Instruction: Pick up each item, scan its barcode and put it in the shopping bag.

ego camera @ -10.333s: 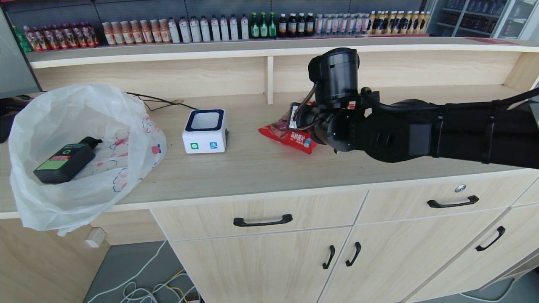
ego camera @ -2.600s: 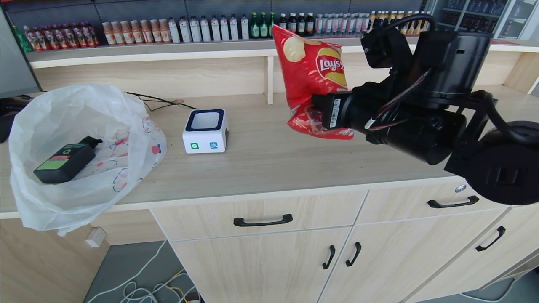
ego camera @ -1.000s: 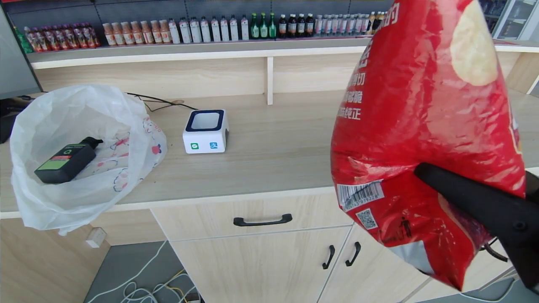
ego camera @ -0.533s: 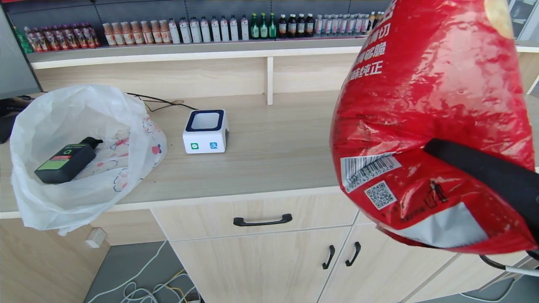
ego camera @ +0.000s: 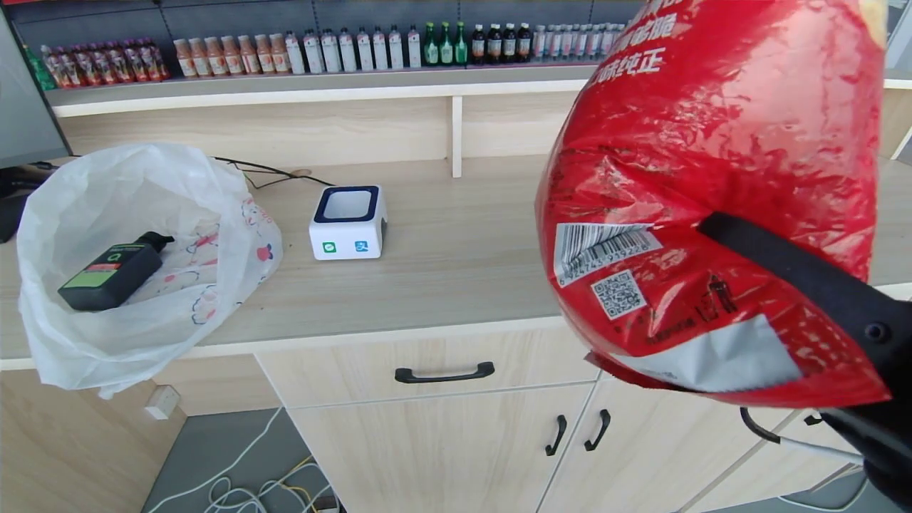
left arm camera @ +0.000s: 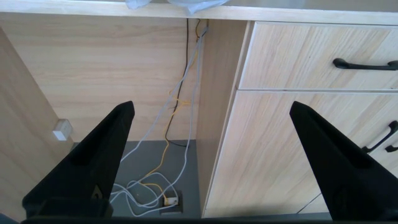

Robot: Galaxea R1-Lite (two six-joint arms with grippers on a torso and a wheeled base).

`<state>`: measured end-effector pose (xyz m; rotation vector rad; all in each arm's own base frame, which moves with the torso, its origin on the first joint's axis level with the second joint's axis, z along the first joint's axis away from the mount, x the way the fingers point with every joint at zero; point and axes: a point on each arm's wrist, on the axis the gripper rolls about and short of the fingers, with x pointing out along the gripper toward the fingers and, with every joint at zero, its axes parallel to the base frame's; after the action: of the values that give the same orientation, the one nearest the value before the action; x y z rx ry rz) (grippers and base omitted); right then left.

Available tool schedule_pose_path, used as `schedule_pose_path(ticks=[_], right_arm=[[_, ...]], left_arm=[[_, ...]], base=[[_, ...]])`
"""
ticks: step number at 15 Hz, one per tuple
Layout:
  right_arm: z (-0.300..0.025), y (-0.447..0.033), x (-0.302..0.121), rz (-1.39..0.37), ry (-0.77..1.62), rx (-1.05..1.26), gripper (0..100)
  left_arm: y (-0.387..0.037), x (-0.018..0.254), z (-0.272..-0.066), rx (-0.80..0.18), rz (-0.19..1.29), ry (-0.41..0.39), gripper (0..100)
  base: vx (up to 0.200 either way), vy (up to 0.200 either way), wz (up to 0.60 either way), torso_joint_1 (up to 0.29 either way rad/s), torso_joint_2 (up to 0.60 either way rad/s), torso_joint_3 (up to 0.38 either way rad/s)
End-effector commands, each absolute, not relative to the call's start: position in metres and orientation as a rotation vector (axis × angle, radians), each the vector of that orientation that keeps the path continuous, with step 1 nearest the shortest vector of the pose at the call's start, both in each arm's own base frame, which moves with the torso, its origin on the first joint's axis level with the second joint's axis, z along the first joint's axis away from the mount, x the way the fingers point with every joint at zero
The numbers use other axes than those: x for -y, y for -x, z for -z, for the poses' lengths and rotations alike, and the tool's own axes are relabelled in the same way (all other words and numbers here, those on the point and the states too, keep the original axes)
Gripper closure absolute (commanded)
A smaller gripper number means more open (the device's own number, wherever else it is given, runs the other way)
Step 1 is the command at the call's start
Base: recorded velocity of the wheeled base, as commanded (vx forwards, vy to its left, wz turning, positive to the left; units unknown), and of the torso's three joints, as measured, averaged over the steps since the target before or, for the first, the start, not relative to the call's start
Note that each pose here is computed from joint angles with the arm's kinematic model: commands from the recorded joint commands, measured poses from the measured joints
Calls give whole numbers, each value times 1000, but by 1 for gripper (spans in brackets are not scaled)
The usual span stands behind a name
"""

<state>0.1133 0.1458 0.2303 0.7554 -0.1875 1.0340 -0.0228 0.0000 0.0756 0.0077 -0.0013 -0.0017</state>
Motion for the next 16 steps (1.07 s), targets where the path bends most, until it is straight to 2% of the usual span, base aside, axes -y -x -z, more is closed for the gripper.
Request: schedule_pose_path(ticks=[1,9,16], right_arm=[[-205,-123,-165,-1029,-722,74,100],[-219,-119,-174,-1093,-848,55,100],[-223,-111,-162,-1101,-860,80,100]], left_arm=[[23,0,-76,2,3,-8,0],[23,0,-76,2,2,-8,0],[23,0,-76,2,2,-8,0]], base=[[0,0,0,0,0,0],[0,0,0,0,0,0],[0,0,0,0,0,0]])
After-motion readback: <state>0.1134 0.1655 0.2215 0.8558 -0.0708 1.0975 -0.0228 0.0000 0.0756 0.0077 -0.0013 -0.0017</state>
